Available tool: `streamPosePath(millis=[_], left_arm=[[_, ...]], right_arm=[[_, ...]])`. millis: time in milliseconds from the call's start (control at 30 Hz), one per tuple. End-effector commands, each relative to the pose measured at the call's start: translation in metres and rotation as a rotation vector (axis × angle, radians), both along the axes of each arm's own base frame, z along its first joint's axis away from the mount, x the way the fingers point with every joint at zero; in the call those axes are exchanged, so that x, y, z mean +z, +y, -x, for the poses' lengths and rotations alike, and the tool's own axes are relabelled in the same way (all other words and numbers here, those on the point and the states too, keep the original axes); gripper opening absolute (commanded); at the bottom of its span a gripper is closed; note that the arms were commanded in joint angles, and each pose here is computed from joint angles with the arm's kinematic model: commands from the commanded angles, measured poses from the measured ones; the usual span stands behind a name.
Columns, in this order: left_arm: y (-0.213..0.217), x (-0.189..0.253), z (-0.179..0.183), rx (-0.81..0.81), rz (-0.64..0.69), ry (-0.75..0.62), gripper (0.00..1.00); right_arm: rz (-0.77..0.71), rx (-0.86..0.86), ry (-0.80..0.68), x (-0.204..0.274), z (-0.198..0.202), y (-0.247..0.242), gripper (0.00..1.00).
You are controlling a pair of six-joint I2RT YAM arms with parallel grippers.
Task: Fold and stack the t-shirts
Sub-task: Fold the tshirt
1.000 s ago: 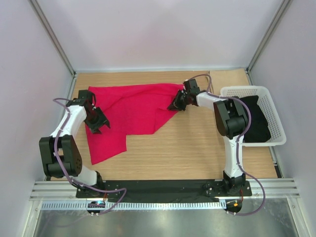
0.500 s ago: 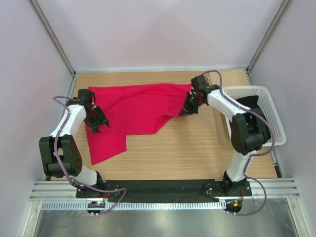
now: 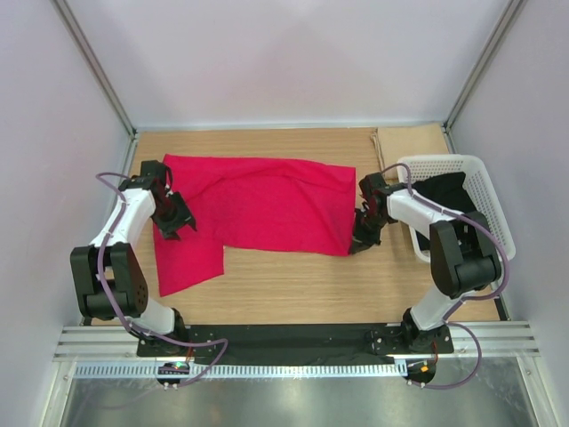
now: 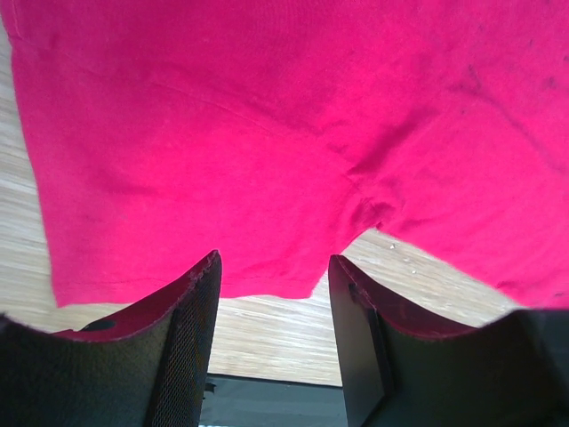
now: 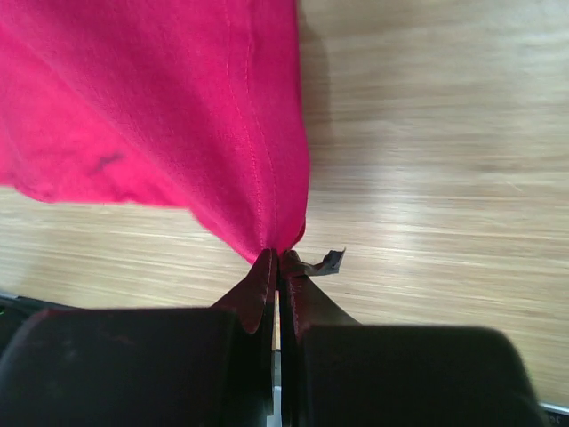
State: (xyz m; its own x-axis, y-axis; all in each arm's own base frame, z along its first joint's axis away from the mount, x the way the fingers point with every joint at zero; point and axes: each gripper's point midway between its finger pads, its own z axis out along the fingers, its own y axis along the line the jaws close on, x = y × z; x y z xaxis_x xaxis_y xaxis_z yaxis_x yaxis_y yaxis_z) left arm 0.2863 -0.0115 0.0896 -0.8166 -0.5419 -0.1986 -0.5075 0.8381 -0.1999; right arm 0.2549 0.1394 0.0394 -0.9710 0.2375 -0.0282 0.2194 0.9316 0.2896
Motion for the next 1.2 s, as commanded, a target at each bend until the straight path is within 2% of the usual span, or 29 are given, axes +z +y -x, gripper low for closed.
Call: streamPosePath(millis=[0, 167, 400, 467, 500, 533, 567, 700, 833, 967, 1000, 1167], left_arm=[[0.004, 0.009, 0.003, -0.016, -0.031, -0.02, 0.53], [0.005, 0.011, 0.004, -0.017, -0.036, -0.017, 0.54], [0.014, 0.018, 0.007, 0.01, -0.082, -0.034, 0.53], [0.013, 0.02, 0.003, 0.011, -0.081, -0.054, 0.54], [0.014, 0.023, -0.002, 0.017, -0.082, -0.066, 0.54], [0.015, 0.024, -0.006, 0.03, -0.08, -0.081, 0.54], [0.019, 0.028, -0.015, 0.049, -0.081, -0.107, 0.53], [0.021, 0.034, -0.04, 0.082, -0.04, -0.178, 0.51], [0.004, 0.03, -0.057, 0.062, 0.064, -0.181, 0.43], [-0.002, 0.018, -0.059, 0.06, 0.107, -0.15, 0.39], [-0.002, 0.016, -0.058, 0.058, 0.104, -0.146, 0.39], [-0.002, 0.012, -0.059, 0.039, 0.102, -0.137, 0.39]], right_arm=[[0.049, 0.0, -0.025, 0.003, 0.009, -0.019, 0.01], [0.156, -0.015, 0.008, -0.012, 0.024, -0.052, 0.01], [0.172, -0.027, 0.073, -0.018, 0.052, -0.063, 0.02], [0.172, -0.027, 0.041, -0.011, 0.046, -0.064, 0.13], [0.189, -0.027, 0.013, -0.007, 0.039, -0.067, 0.23], [0.203, -0.028, -0.007, -0.002, 0.033, -0.069, 0.27], [0.221, -0.03, -0.06, 0.009, 0.015, -0.071, 0.36], [0.209, -0.076, -0.204, 0.039, -0.044, -0.067, 0.45], [0.215, -0.135, -0.34, 0.052, -0.108, -0.07, 0.42], [0.217, -0.165, -0.393, 0.051, -0.154, -0.074, 0.26], [0.214, -0.169, -0.362, 0.038, -0.159, -0.076, 0.24], [0.128, -0.194, -0.353, 0.024, -0.186, -0.067, 0.25]])
